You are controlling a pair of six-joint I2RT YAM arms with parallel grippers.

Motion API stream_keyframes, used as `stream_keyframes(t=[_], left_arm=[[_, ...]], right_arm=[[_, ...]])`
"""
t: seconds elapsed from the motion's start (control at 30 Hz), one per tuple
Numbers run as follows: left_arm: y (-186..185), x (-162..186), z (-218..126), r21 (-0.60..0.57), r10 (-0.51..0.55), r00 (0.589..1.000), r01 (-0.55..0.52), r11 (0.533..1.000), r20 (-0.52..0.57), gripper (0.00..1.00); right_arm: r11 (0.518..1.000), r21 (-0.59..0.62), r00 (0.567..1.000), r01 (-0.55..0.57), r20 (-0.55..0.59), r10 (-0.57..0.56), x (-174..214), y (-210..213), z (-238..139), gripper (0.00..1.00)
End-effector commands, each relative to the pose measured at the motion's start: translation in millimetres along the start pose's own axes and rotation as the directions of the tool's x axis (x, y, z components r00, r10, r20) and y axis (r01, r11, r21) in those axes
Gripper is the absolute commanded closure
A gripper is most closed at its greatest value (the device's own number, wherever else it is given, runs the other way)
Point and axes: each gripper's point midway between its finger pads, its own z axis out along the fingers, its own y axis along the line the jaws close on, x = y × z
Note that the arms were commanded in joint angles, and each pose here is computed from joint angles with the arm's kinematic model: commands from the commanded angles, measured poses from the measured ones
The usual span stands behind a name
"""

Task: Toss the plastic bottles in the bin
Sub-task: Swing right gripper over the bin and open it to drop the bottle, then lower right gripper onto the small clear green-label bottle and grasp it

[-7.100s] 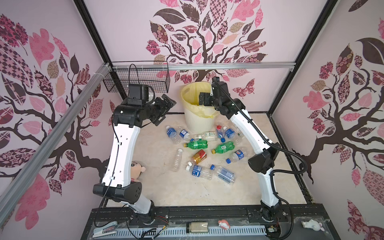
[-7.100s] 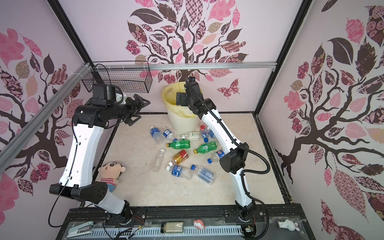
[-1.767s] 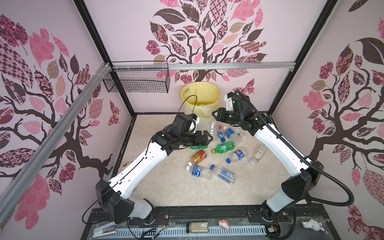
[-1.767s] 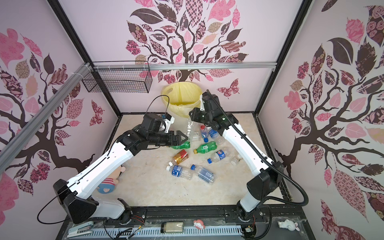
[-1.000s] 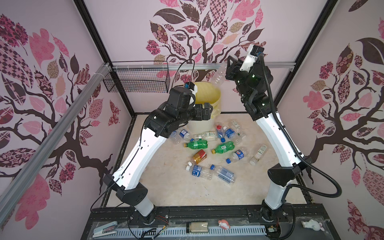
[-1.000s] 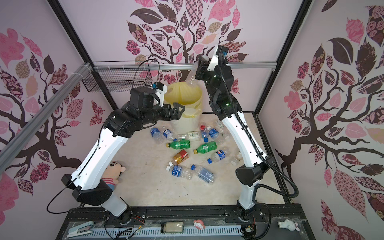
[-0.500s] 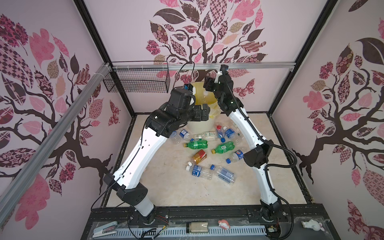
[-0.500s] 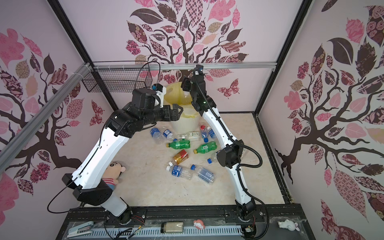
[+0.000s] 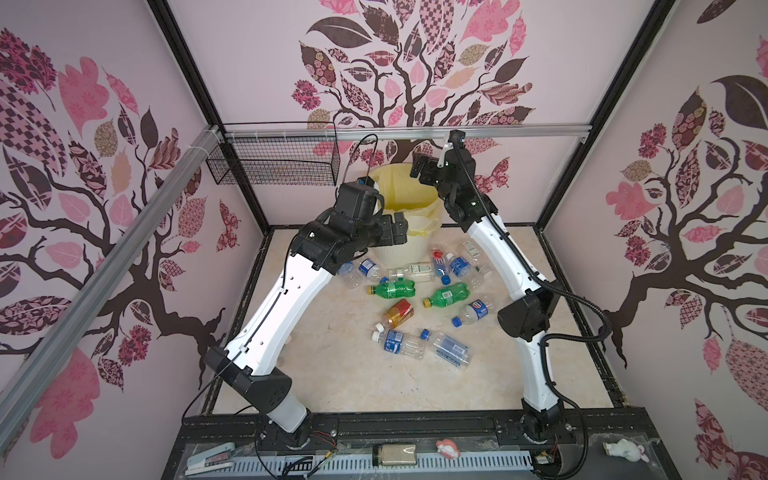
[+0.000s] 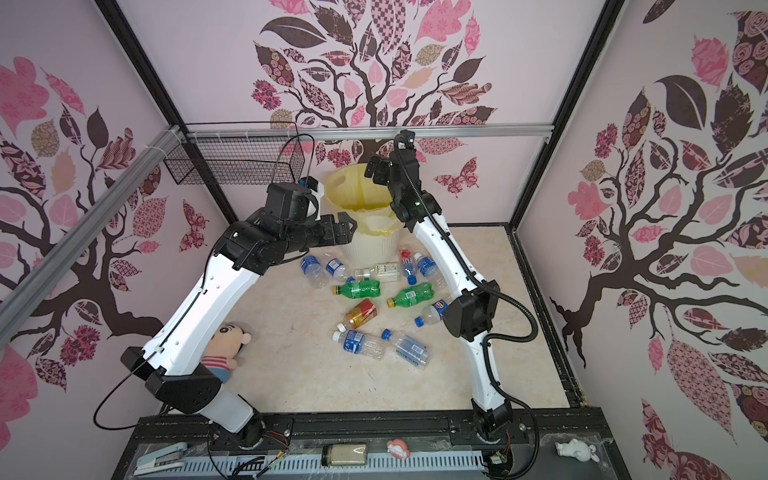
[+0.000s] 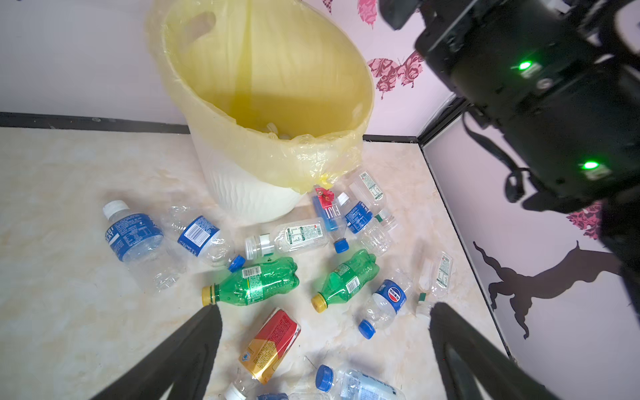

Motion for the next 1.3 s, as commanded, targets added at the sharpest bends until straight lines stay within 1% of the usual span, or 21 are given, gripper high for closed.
stream_keyframes(t=[0.0, 0.2, 0.4, 0.5, 0.6, 0.67, 0.77, 0.87, 0.97, 1.03, 1.1, 1.27], left_arm=[[-3, 1, -6, 0.031, -0.042, 0.999, 0.042, 0.999, 0.01, 0.03], [-2, 25, -1, 0.039, -0.056, 0.998, 0.057, 0.998, -0.028, 0.03], [-16, 46, 6, 0.076, -0.031, 0.998, 0.035, 0.996, -0.045, 0.03], [-25, 54, 13, 0.099, -0.018, 0.998, 0.023, 0.995, -0.055, 0.03], [-36, 60, 19, 0.116, -0.003, 0.998, 0.01, 0.993, -0.062, 0.03], [-40, 66, 26, 0.1, 0.003, 0.997, 0.005, 0.995, -0.079, 0.03], [-52, 78, 37, 0.122, 0.019, 0.993, -0.005, 0.993, -0.116, 0.03], [-70, 94, 47, 0.145, 0.071, 0.987, -0.05, 0.988, -0.143, 0.03], [-88, 112, 56, 0.182, 0.116, 0.978, -0.084, 0.98, -0.174, 0.03], [-100, 123, 61, 0.207, 0.146, 0.971, -0.105, 0.973, -0.192, 0.03], [-113, 131, 64, 0.239, 0.171, 0.965, -0.121, 0.963, -0.2, 0.03], [-143, 149, 72, 0.318, 0.211, 0.952, -0.134, 0.938, -0.222, 0.03]], right_arm=[[0.999, 0.048, 1.0, -0.009, 0.021, 0.008, -39, -9, -34, 0.01], [0.981, 0.184, 0.994, 0.054, -0.104, -0.035, -24, -39, -62, 0.0], [0.934, 0.326, 0.969, 0.149, -0.236, -0.072, 1, -80, -102, 0.01], [0.909, 0.381, 0.959, 0.166, -0.279, -0.058, 15, -105, -126, 0.0], [0.881, 0.451, 0.946, 0.142, -0.324, 0.014, 32, -139, -152, 0.01], [0.849, 0.515, 0.929, 0.116, -0.36, 0.091, 47, -170, -172, 0.01], [0.801, 0.589, 0.898, 0.106, -0.404, 0.177, 70, -212, -198, 0.0], [0.761, 0.643, 0.876, 0.088, -0.414, 0.248, 88, -244, -221, 0.0], [0.72, 0.693, 0.841, 0.026, -0.405, 0.358, 111, -273, -240, 0.01], [0.694, 0.72, 0.819, 0.012, -0.405, 0.406, 125, -290, -251, 0.0], [0.669, 0.743, 0.806, 0.025, -0.41, 0.426, 137, -302, -259, 0.01], [0.633, 0.773, 0.762, 0.048, -0.437, 0.477, 173, -318, -268, 0.01]])
